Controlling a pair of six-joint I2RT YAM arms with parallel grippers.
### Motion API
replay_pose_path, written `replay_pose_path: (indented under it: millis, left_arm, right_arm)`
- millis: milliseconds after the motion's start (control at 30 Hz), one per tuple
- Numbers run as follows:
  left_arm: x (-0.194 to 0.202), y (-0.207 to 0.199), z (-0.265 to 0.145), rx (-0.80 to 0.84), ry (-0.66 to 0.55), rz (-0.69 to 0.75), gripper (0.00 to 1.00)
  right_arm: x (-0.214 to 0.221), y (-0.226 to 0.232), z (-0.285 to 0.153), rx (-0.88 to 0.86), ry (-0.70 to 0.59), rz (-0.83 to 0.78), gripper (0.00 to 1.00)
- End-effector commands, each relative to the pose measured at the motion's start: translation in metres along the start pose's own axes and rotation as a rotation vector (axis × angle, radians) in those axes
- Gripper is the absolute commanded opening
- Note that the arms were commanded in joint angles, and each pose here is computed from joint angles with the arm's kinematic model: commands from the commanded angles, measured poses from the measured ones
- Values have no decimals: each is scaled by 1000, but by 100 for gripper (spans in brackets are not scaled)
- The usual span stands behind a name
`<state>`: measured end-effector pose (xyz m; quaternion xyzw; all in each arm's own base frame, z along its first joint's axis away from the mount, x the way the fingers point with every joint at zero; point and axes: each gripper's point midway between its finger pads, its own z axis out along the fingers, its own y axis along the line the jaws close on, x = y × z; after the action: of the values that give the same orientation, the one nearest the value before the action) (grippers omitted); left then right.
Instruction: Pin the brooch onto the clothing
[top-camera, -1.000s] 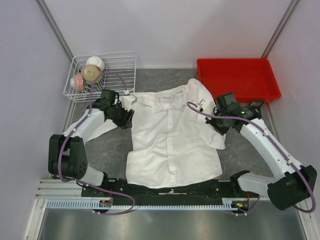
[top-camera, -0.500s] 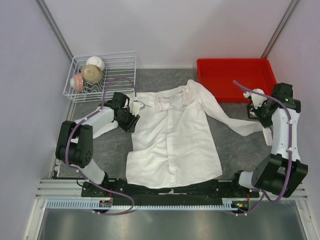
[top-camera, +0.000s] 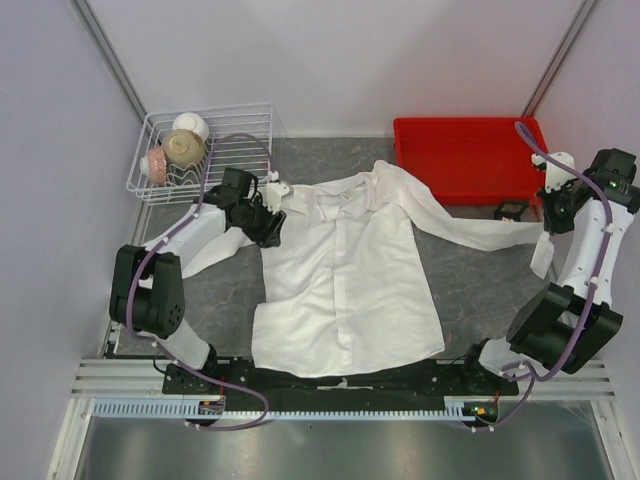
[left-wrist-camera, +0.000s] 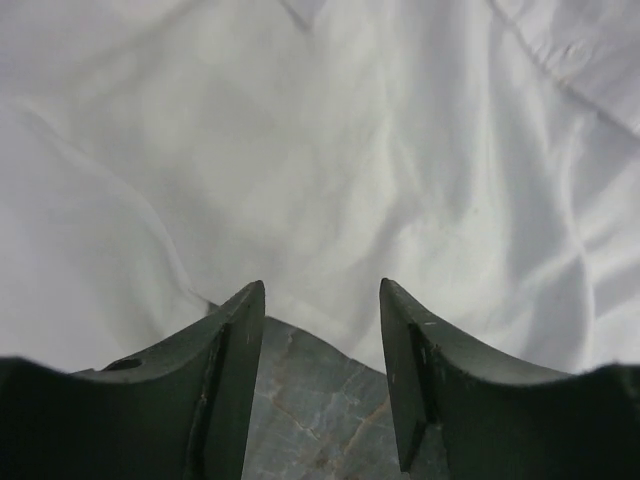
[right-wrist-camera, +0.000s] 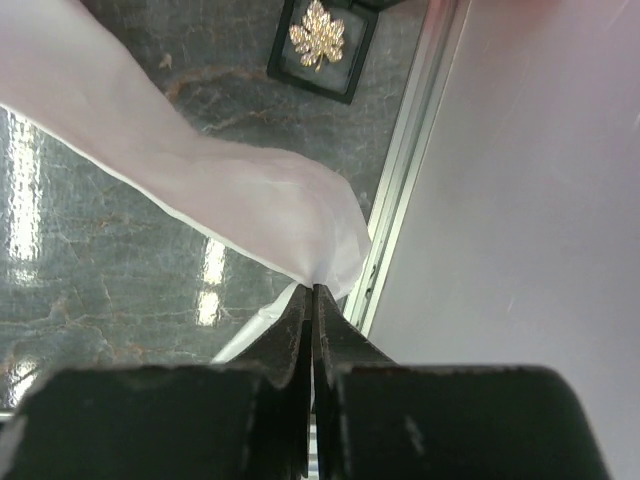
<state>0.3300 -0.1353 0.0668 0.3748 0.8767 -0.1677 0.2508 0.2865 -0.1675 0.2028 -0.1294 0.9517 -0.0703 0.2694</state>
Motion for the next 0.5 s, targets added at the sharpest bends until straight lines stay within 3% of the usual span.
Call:
replay_pose_path:
  millis: [0, 267, 333, 467]
  left_arm:
    - [-107, 2, -28, 23, -268, 139, 58]
    - [-192, 8, 4, 62, -419, 218, 66]
    - [-216, 0, 9, 63, -478, 325, 66]
    - [-235, -5, 46, 36, -475, 447, 66]
  right_arm:
    - [-28, -7, -27, 53, -108, 6, 0]
    - [-61, -19, -40, 102, -234, 52, 0]
    - [-71, -27, -41, 104, -248, 71, 0]
    - [-88, -31, -45, 93, -286, 82, 0]
